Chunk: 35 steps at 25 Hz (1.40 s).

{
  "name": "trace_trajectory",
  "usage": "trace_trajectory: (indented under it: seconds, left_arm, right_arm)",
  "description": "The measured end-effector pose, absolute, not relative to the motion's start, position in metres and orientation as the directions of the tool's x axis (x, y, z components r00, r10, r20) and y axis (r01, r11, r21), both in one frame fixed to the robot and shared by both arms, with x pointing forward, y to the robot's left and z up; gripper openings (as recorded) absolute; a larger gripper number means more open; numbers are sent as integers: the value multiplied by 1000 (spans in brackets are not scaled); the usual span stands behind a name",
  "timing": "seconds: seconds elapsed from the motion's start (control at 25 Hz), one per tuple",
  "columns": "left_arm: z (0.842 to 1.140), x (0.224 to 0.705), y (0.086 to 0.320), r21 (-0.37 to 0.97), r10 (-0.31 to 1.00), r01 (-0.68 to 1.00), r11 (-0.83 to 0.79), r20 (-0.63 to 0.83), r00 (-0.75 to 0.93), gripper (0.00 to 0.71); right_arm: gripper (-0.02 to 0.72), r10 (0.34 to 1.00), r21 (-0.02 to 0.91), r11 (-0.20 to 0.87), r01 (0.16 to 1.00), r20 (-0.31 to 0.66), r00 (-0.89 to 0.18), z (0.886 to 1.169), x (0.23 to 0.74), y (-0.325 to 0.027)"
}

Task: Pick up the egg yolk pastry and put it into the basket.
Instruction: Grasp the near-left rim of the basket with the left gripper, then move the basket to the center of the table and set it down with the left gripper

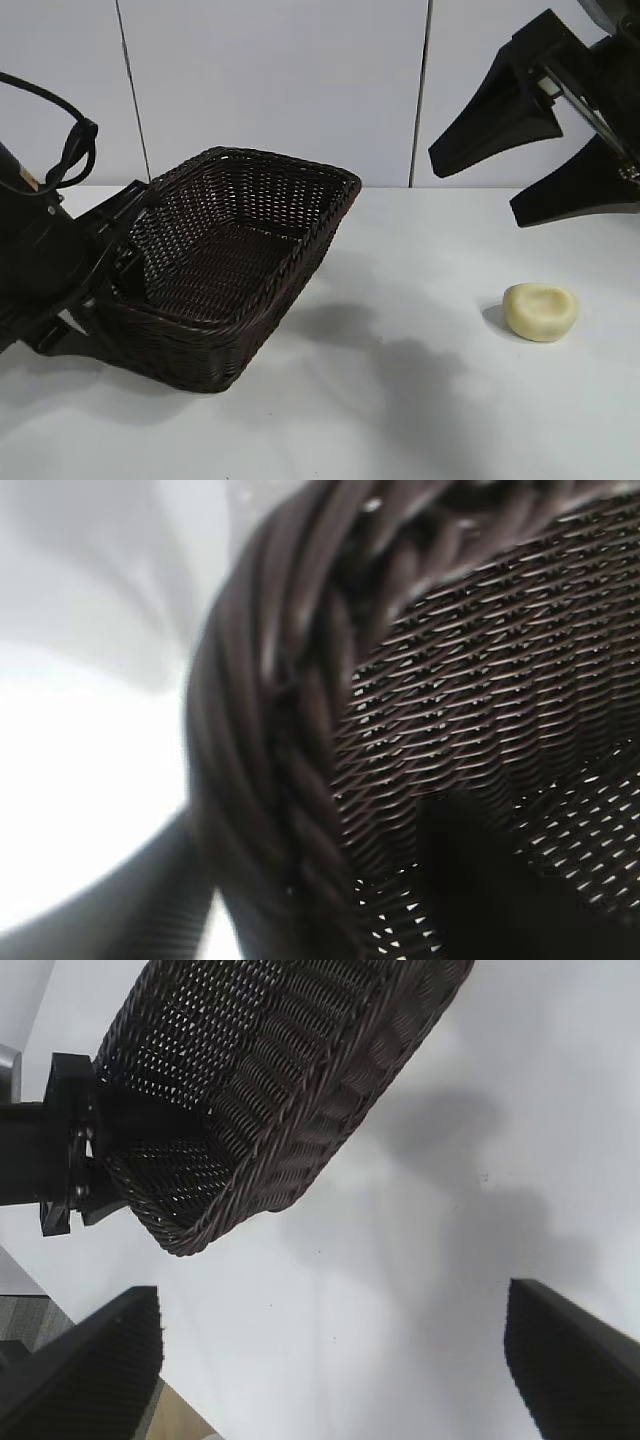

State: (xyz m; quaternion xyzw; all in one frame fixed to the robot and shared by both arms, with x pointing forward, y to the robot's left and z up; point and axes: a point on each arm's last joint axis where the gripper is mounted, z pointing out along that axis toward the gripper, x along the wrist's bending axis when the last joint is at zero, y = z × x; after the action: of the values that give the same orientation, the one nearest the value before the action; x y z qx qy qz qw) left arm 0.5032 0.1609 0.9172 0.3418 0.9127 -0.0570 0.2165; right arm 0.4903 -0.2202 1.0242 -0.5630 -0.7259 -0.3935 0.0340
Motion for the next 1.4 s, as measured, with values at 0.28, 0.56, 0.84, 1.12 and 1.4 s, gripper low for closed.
trace_trajectory:
  seconds: [0.28, 0.56, 0.84, 1.12, 1.4]
  left_arm:
    - [917, 502, 160, 32, 589, 641, 767, -432, -683, 97]
    - [920, 504, 160, 8, 576, 631, 776, -417, -703, 97]
    - [950, 532, 164, 77, 699, 732, 677, -376, -608, 97]
    - [984, 562, 195, 132, 815, 838, 529, -355, -458, 97]
    - [996, 571, 224, 116, 858, 932, 342, -443, -260, 97]
  right_arm:
    - [663, 791, 533, 58, 844, 491, -365, 1024, 490, -220]
    - [663, 791, 533, 58, 844, 491, -365, 1024, 490, -220]
    - [663, 791, 533, 58, 844, 491, -365, 1024, 490, -220]
    - [663, 794, 533, 67, 843, 484, -369, 1024, 490, -221]
    - [663, 794, 533, 69, 843, 482, -370, 1024, 490, -221]
